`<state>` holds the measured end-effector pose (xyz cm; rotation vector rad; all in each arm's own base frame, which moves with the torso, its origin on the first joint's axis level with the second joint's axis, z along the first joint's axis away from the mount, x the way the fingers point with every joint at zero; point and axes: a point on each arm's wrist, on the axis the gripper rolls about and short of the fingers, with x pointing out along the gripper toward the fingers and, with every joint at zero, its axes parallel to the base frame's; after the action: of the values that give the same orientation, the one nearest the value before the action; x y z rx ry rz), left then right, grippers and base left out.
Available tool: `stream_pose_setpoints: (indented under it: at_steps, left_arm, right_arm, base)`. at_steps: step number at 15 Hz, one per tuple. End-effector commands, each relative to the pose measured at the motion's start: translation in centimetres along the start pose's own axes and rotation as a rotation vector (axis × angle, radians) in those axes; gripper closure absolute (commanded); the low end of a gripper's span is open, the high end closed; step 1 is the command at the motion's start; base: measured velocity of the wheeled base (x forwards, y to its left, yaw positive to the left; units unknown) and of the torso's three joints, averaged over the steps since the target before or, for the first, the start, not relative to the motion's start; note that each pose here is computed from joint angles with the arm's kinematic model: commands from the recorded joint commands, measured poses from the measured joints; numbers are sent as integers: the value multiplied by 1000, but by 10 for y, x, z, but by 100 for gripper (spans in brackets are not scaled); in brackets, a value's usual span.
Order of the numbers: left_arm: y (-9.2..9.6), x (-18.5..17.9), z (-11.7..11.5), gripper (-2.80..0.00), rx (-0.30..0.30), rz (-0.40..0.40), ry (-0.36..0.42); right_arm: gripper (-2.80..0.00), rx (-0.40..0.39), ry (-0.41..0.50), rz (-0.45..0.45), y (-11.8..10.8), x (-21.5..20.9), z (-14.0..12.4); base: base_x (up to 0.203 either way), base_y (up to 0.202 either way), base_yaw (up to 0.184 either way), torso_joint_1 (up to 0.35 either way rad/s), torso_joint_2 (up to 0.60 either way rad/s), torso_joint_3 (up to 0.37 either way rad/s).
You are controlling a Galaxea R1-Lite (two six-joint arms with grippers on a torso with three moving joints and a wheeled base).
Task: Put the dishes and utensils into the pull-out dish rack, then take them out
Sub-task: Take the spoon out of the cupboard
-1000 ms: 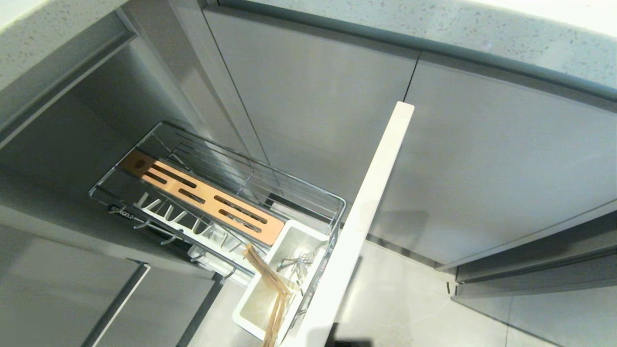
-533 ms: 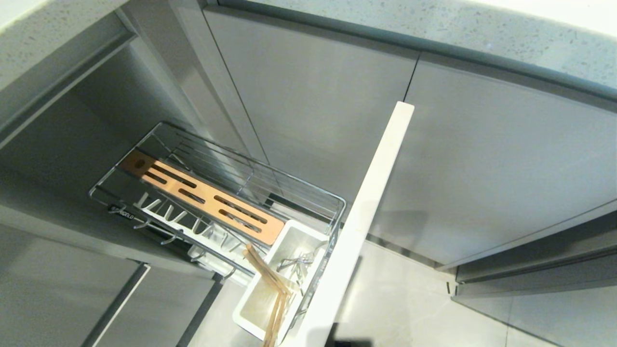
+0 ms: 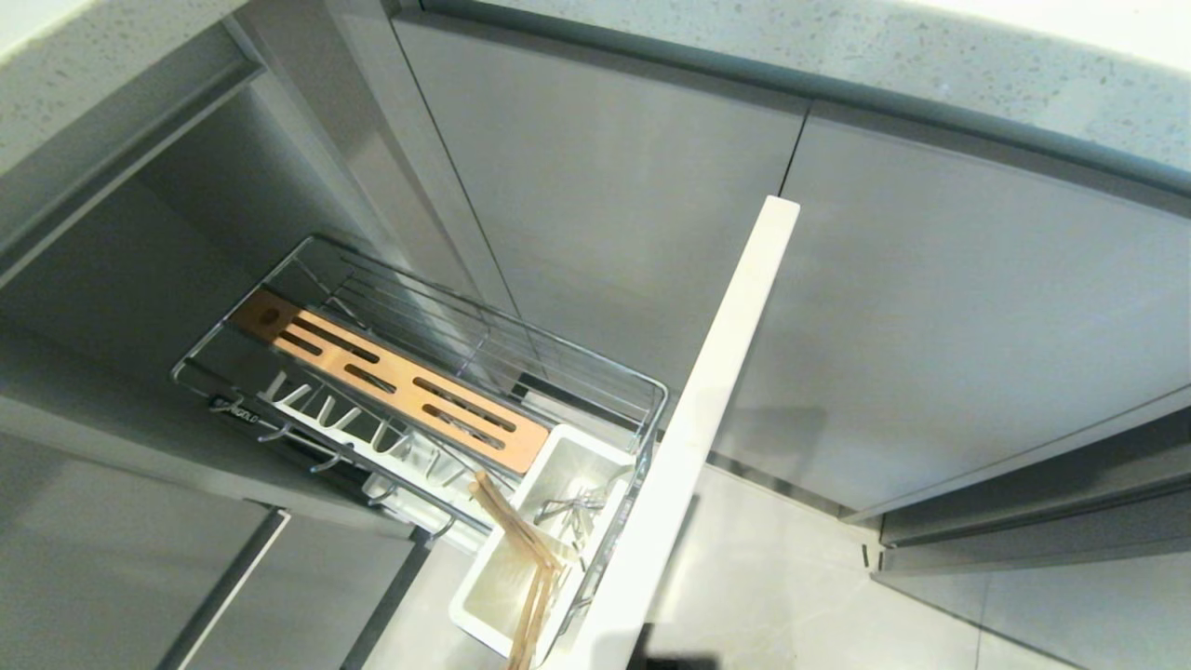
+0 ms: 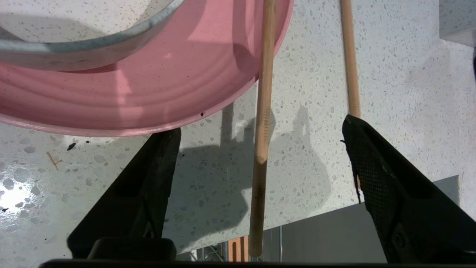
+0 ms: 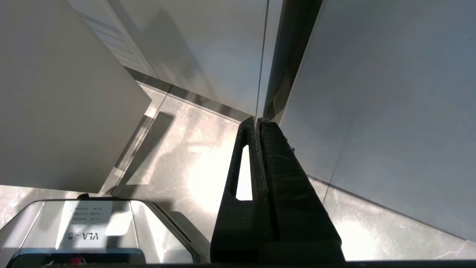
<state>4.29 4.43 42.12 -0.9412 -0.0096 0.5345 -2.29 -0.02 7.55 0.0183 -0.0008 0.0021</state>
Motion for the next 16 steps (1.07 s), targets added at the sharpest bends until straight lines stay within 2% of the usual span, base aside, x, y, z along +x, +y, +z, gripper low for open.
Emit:
stream_pose_setpoints:
  at_steps: [1,5,11,16]
  left_arm:
    - [0,-1,-1,-280,-6,1,3]
    - [-2,-1,1,-280,-4,-14,-12]
    - [-8,-5,6,-280,-7,-42,-98]
    - [-10,-7,6,-280,-3,-49,-108]
  right_arm:
    - [0,0,2,1,0,0,0]
    - [0,0,2,1,0,0,0]
    - [0,0,2,1,0,0,0]
    - [0,0,2,1,0,0,0]
  base:
    - [0,0,0,0,0,0]
    - [0,0,0,0,0,0]
    - [0,0,0,0,0,0]
    - [0,0,0,0,0,0]
